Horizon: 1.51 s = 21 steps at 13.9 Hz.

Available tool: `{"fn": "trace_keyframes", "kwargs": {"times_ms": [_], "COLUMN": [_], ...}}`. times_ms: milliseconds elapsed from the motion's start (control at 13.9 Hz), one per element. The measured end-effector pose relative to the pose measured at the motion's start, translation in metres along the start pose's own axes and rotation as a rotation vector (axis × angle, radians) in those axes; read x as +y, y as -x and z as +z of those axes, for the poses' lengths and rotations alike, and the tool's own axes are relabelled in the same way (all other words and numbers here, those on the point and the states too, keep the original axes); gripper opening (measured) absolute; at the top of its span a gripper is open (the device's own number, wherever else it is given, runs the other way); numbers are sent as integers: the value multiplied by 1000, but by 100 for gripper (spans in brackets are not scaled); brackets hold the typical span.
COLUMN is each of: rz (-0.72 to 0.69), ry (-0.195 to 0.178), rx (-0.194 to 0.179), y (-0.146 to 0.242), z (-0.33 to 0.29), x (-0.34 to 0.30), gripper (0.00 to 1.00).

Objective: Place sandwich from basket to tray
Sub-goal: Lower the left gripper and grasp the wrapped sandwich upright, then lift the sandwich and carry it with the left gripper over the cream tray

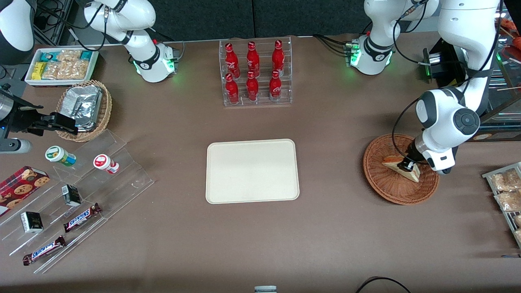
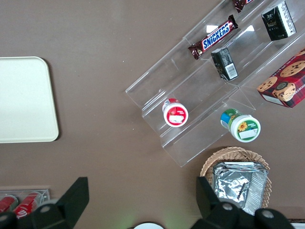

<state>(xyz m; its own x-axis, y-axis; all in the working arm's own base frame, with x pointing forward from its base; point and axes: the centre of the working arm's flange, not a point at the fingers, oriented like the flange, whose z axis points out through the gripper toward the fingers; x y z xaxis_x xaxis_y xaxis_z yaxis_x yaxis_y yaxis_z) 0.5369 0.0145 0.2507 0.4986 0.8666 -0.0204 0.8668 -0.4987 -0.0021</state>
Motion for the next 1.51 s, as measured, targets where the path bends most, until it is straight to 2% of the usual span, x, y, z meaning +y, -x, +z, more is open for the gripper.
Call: {"fn": "trace_keyframes", "kwargs": {"times_ms": [144,288,359,503,575,647,863,1007,1510], "rz": [2,26,58,140,177,212,317,406,687], "ry": [3,-2,-34,-130,-158,-170,-159,-145,-69], "rx": [2,8,4,-12,-12,-8,15,30,91], "y": [0,-1,1,19,35,52,109,160,343], "z": [-1,-12,-26,-75,-106,-135,-199,-214,-168], "x": [1,4,9,31,46,61,99,118,187], "gripper": [21,20,20,20,20,20,20,20,22]}}
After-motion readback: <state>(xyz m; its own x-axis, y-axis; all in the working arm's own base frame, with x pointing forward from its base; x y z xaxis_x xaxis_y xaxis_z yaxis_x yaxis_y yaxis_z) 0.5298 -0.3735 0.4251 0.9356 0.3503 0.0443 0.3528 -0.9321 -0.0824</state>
